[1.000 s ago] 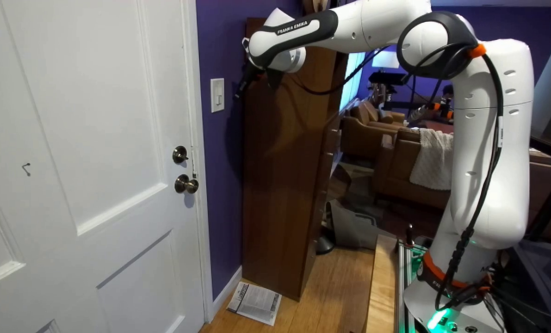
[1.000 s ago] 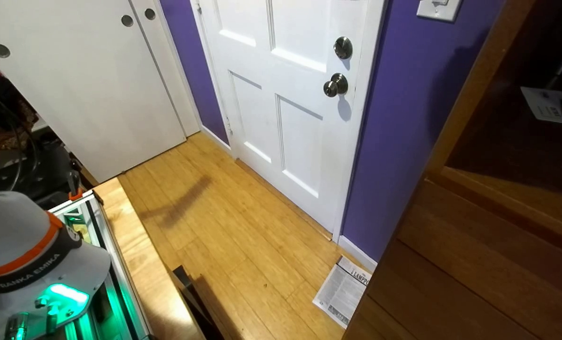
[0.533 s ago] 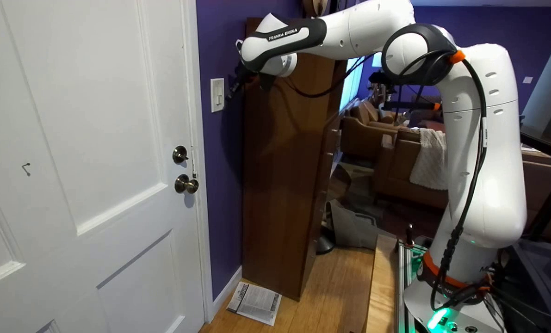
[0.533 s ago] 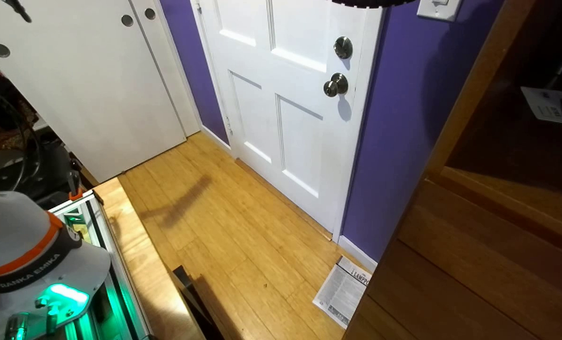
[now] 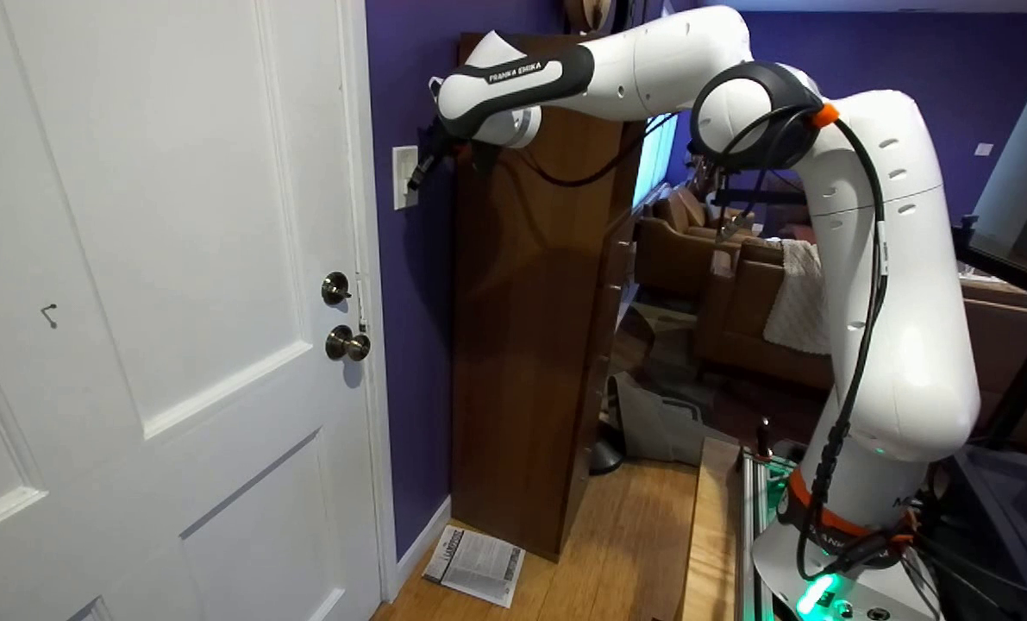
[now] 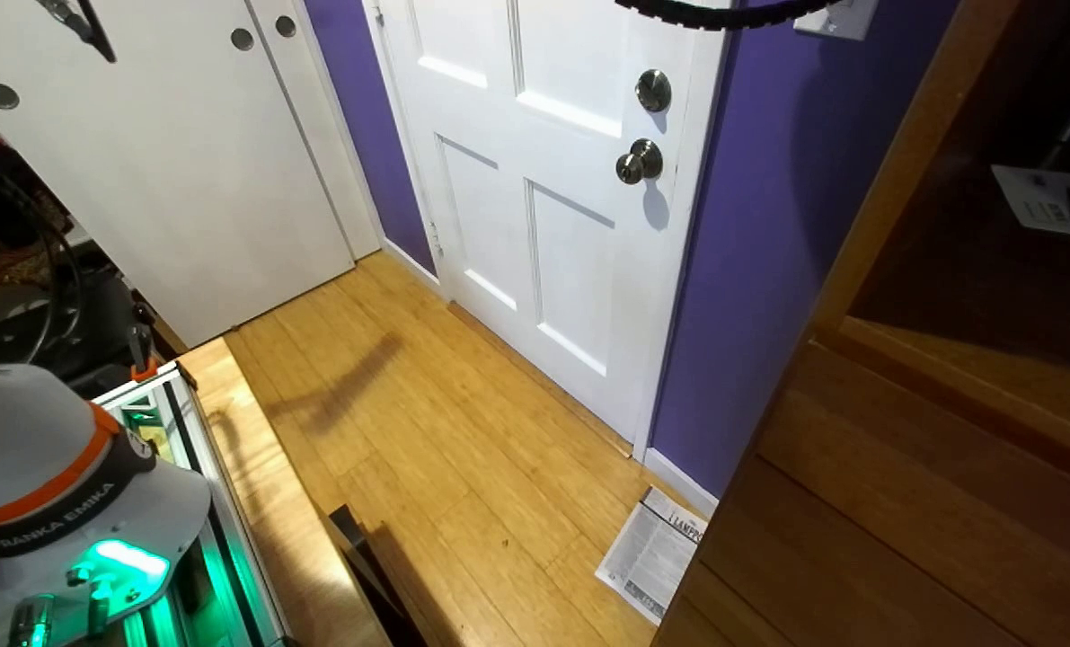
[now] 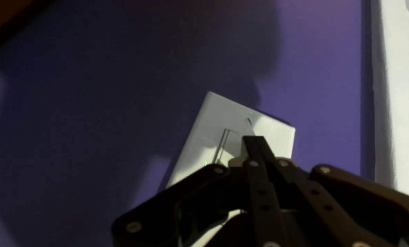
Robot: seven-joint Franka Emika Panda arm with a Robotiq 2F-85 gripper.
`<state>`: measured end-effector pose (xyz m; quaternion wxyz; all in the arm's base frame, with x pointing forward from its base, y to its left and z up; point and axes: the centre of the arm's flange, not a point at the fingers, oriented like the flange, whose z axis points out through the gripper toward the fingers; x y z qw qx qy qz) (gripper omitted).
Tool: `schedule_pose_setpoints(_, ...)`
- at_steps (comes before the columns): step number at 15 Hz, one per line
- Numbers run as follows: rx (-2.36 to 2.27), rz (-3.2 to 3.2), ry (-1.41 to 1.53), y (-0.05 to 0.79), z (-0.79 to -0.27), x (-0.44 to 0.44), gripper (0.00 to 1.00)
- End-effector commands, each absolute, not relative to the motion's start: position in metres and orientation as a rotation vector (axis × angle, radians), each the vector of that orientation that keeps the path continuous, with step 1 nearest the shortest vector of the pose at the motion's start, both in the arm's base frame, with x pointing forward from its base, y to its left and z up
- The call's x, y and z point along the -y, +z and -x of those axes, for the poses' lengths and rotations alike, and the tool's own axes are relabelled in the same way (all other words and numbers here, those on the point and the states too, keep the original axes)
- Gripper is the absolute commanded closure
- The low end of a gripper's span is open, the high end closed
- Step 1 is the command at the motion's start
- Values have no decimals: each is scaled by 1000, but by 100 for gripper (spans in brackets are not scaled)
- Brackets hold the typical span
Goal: Turn off the light
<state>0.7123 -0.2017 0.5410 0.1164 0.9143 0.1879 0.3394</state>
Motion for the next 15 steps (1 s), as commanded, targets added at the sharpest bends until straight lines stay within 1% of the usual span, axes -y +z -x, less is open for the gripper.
schedule_pose_setpoints(1,-568,-2669,1025,538,-723,209,100)
schedule_pose_setpoints(9,-563,-2701,1056,538,-724,208,100)
schedule_pose_setpoints(15,-462,-2769,1134,540,-725,211,100)
